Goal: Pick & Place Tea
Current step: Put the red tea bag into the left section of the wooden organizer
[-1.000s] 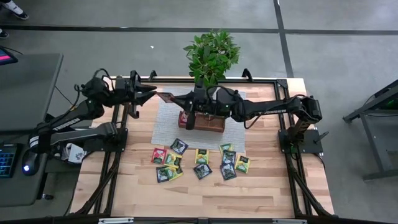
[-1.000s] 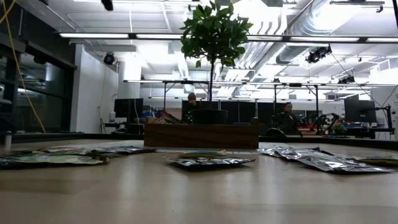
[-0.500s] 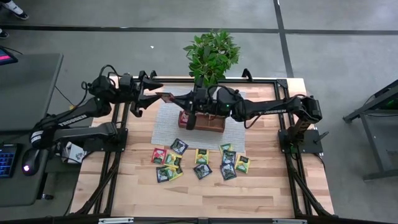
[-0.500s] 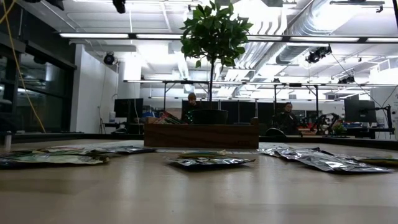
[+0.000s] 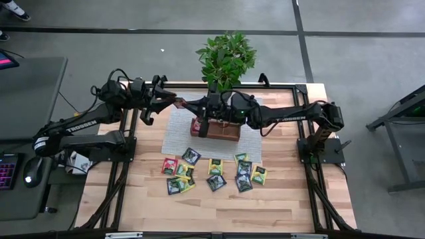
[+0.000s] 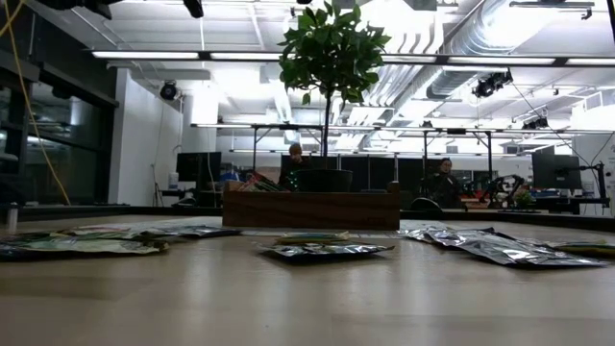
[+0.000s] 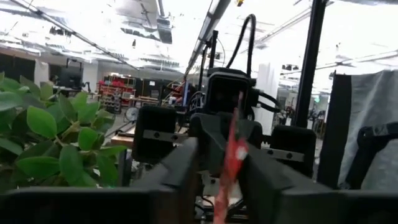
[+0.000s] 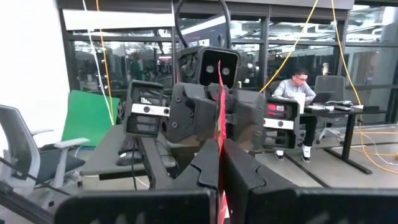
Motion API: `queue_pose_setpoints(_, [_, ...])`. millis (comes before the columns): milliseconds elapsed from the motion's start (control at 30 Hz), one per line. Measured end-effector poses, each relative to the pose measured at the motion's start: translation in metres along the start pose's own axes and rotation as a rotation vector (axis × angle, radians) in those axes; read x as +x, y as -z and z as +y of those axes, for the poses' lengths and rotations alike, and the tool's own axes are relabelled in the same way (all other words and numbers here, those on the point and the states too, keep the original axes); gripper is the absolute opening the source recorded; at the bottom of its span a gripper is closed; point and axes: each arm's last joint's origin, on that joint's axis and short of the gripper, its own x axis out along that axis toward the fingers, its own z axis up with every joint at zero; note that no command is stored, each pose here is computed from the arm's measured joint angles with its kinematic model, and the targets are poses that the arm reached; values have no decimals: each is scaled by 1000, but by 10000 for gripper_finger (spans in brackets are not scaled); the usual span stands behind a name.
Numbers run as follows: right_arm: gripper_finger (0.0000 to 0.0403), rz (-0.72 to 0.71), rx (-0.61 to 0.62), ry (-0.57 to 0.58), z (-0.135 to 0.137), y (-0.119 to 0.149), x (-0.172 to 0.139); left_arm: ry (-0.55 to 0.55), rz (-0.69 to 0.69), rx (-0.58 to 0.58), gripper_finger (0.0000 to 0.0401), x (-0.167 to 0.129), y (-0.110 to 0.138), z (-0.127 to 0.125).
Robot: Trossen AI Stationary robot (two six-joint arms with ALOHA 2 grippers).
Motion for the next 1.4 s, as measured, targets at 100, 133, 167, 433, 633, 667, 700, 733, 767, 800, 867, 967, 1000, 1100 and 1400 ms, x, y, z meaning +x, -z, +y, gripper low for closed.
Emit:
queue_pose_setpoints(100, [0, 1, -1, 4, -1, 0, 0, 0, -1, 31, 15, 0, 0, 0])
queue_pose_setpoints(133, [0, 1, -1, 4, -1, 0, 0, -1, -2, 33, 11, 0, 0, 0])
queue_pose_setpoints(167, [0, 1, -1, 7, -3, 0, 0, 1, -4, 41, 12, 0, 0, 0])
queue_pose_setpoints(433, [22, 4, 5, 50, -4, 0, 0, 21, -5, 64, 1, 0, -1, -1])
queue_pose_setpoints(633, [121, 66, 18, 88, -9, -2, -4, 13, 25, 64, 1, 0, 2, 0])
queue_pose_setpoints(667, [139, 85, 21, 104, -10, -3, -6, 11, 34, 61, 0, 0, 3, 0])
queue_pose_setpoints(700, [156, 106, 24, 121, -12, -6, -9, 8, 47, 61, 0, 0, 5, 1])
queue_pose_setpoints(733, [172, 144, 19, 136, -13, -8, -13, 4, 65, 64, 0, 0, 6, 1])
queue_pose_setpoints(767, [187, 182, 10, 163, -15, -10, -17, -2, 90, 66, 0, -1, 9, 2])
queue_pose_setpoints(800, [200, 226, -1, 199, -16, -12, -23, -15, 122, 63, 0, -1, 13, 3])
queue_pose_setpoints(867, [218, 338, -31, 278, -19, -14, -36, -48, 204, 50, 0, -2, 22, 5])
queue_pose_setpoints(967, [231, 488, -40, 348, -23, -17, -56, -79, 338, 39, 0, -4, 37, 9])
queue_pose_setpoints(1000, [232, 537, -35, 356, -24, -18, -63, -85, 382, 32, 0, -3, 44, 12])
queue_pose_setpoints(1100, [233, 665, -6, 379, -25, -19, -81, -82, 484, 5, 0, 2, 62, 20])
queue_pose_setpoints(1400, [233, 879, 14, 422, -9, -9, -106, -52, 689, -96, 0, 23, 125, 51])
